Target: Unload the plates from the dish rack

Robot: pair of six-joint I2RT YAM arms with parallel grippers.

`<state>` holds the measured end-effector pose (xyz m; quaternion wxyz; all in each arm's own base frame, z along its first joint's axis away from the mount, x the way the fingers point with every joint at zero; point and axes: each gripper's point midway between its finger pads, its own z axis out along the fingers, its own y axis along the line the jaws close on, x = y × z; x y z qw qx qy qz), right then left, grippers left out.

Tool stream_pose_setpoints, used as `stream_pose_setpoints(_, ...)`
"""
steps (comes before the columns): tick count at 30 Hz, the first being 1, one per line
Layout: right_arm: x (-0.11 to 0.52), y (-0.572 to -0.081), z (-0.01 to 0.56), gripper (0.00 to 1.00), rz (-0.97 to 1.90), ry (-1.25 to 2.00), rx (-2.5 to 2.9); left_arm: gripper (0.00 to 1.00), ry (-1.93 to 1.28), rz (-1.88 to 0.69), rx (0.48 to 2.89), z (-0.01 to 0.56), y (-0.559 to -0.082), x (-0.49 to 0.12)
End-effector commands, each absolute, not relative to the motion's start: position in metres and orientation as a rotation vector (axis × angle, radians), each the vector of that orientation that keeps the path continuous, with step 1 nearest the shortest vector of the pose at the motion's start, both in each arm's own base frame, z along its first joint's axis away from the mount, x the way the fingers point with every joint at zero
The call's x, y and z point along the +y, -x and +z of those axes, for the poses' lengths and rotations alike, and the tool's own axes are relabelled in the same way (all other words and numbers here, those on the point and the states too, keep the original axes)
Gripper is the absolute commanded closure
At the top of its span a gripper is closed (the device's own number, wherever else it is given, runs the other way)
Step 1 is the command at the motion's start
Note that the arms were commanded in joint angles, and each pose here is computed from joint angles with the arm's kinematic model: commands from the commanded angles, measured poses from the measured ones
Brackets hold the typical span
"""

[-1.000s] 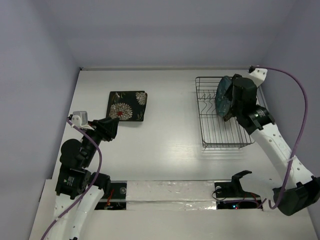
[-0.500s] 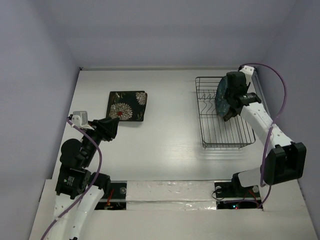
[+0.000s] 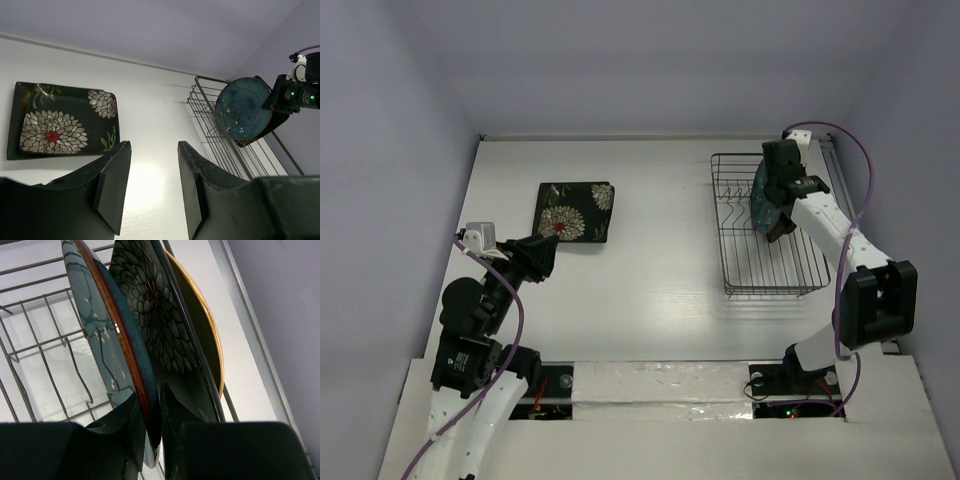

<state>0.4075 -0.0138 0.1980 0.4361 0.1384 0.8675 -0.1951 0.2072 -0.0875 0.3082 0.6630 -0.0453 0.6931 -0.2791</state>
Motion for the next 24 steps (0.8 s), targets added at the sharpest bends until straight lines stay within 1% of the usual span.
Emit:
stream_pose_setpoints(1,-0.011,-0.413,0.257,1.0,-0.436,-0.384,2.01,0.61,0.091,-0.638,1.542,0.313,-0.211,-0.089)
stream_pose_setpoints(9,-0.013,-0.389,0.336,1.0,-0.488,-0.36,1.886,0.61,0.091,-0.638,1.542,0.313,-0.211,-0.089)
stream_pose_setpoints(15,-0.003,-0.371,0.38,1.0,-0.389,-0.343,1.812,0.61,0.088,-0.64,1.542,0.313,-0.211,-0.09)
stream_pose_setpoints(19,0.033,-0.35,0.413,1.0,-0.118,-0.269,1.729,0.61,0.09,-0.639,1.544,0.312,-0.211,-0.09)
stream_pose_setpoints(20,0.052,-0.347,0.417,1.0,-0.008,-0.207,1.725,0.61,0.09,-0.639,1.545,0.312,-0.211,-0.09)
stream_pose_setpoints(22,0.079,-0.34,0.414,1.0,0.142,-0.147,1.705,0.61,0.09,-0.639,1.545,0.312,-0.211,-0.09)
stream_pose_setpoints(23,0.105,-0.328,0.418,1.0,0.271,-0.066,1.689,0.61,0.091,-0.638,1.543,0.312,-0.211,-0.089)
stream_pose_setpoints(24,0.12,-0.325,0.408,1.0,0.334,-0.03,1.695,0.61,0.091,-0.638,1.545,0.312,-0.211,-0.09)
